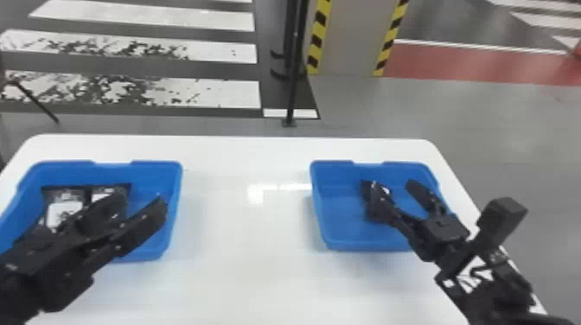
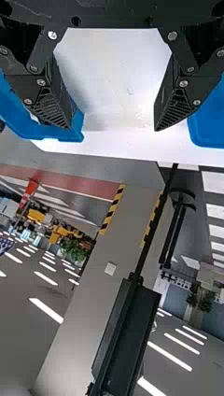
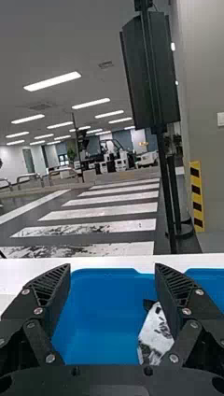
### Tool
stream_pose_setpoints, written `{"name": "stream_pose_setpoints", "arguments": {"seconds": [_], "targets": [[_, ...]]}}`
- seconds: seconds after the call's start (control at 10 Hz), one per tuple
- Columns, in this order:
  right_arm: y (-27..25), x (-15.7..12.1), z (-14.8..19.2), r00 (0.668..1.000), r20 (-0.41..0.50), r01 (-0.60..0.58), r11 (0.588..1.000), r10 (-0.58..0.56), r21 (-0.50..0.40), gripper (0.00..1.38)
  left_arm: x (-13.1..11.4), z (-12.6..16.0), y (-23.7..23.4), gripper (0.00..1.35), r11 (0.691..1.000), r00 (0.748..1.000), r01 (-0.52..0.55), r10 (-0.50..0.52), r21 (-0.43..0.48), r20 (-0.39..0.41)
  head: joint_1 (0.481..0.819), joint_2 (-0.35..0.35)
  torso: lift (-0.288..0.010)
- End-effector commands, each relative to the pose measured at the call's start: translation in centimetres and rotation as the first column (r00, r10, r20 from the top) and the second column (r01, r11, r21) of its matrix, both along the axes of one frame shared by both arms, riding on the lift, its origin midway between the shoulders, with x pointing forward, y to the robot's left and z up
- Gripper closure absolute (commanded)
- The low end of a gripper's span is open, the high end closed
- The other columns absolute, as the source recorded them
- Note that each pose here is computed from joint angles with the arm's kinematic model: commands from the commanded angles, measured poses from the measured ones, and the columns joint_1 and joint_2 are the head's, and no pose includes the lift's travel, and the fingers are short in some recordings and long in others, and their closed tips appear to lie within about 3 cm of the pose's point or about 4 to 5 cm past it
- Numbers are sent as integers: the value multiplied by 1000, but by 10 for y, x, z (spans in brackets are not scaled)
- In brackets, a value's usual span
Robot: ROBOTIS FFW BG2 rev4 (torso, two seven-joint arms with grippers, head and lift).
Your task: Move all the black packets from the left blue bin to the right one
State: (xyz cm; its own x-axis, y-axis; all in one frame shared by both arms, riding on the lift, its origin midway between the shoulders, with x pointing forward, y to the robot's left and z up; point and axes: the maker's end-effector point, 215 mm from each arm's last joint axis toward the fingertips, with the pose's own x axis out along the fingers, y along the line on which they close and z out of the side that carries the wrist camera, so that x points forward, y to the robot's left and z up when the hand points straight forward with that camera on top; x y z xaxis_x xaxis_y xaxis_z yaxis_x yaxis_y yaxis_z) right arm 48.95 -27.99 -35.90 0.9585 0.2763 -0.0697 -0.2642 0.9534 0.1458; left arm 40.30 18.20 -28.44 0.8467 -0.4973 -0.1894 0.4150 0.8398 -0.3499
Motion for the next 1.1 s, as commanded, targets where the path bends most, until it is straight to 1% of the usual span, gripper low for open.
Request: {"name": "stream_pose_setpoints", "arguments": {"seconds": [0.0, 0.2, 0.3, 0.4, 0.5, 0.6, 0.7, 0.8, 0.9, 1.0], "targets": [[21, -35, 20, 999, 48, -5, 1000, 6, -14, 117, 3, -5, 16, 420, 999, 999, -31, 32, 42, -10, 695, -128, -140], [41, -67, 32, 998, 66, -22, 1000, 22, -1, 125, 9, -18, 42, 426, 991, 995, -78, 85, 105, -55, 695, -72, -140], [54, -81, 46, 995, 93, -38, 999, 39, -11, 125, 14, -19, 56, 426, 986, 992, -99, 109, 136, -67, 695, -54, -140], [71, -93, 48, 994, 86, -65, 998, 64, 11, 125, 18, -29, 78, 426, 973, 982, -135, 157, 188, -104, 695, -17, -140], [82, -101, 41, 995, 67, -83, 996, 80, 41, 127, 27, -42, 99, 426, 958, 967, -176, 211, 226, -144, 695, 28, -140], [87, -101, 40, 994, 65, -91, 995, 87, 52, 127, 38, -51, 120, 426, 942, 950, -217, 264, 256, -168, 695, 87, -140], [88, -100, 40, 994, 64, -96, 994, 93, 55, 127, 48, -66, 132, 426, 934, 931, -238, 297, 266, -211, 695, 113, -140], [93, -101, 36, 993, 51, -106, 991, 102, 75, 127, 59, -81, 138, 429, 929, 919, -232, 307, 290, -249, 695, 148, -140], [96, -102, 30, 993, 36, -111, 990, 108, 87, 127, 71, -99, 131, 429, 936, 910, -198, 285, 291, -300, 695, 166, -140], [97, -102, 28, 994, 30, -112, 989, 110, 95, 127, 81, -119, 133, 429, 934, 885, -184, 293, 306, -362, 695, 171, -140]]}}
